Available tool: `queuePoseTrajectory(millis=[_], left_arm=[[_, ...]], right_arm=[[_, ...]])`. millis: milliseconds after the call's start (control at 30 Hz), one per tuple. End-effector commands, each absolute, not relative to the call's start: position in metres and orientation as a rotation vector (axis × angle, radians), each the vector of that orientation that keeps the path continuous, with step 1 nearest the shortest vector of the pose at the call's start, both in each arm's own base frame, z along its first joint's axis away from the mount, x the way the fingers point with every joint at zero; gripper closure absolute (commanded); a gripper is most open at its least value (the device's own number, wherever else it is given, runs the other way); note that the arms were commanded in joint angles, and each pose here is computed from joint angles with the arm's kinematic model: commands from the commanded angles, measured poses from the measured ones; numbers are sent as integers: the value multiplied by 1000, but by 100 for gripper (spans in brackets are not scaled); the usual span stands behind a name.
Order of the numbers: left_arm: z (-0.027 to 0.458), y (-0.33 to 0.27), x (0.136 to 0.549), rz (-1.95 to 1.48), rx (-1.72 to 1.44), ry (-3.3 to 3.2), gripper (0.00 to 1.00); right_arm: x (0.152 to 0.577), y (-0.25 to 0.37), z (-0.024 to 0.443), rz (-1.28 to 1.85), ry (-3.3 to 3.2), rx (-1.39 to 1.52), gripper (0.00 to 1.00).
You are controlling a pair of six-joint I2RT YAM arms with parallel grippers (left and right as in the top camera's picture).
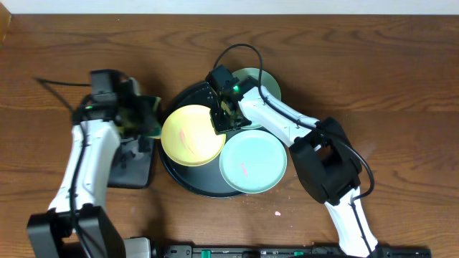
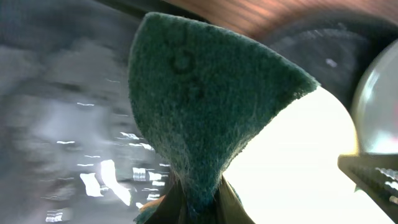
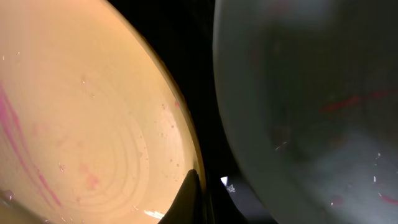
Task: Clean dirty plates on tray and stack at the side
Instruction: 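Scrub the yellow plate with the sponge in the left gripper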
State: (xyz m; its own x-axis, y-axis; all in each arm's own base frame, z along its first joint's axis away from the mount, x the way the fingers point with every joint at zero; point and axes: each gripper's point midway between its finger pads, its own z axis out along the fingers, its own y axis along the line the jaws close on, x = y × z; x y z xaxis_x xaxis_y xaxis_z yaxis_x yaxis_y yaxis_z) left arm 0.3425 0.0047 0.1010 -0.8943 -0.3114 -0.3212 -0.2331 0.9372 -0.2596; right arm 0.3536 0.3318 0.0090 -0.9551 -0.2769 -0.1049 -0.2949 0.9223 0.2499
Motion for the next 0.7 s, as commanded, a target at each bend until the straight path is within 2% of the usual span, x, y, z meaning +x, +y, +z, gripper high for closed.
queuePoseTrajectory(millis=[0, 233, 367, 533, 667], left_arm=[[78, -13, 332, -231, -648, 2782, 93], [31, -35, 320, 9, -742, 2882, 92], [-1, -47, 311, 14, -762, 2977, 93], [-14, -84, 297, -266, -531, 3143, 92], [5, -132, 291, -745, -187, 3145, 93]], right_arm=[[353, 327, -3, 383, 3036, -477, 99], [352, 327, -3, 382, 3038, -477, 99], [352, 327, -3, 382, 3038, -477, 99], [353, 327, -3, 377, 3037, -477, 99], [353, 327, -3, 378, 3035, -476, 99]])
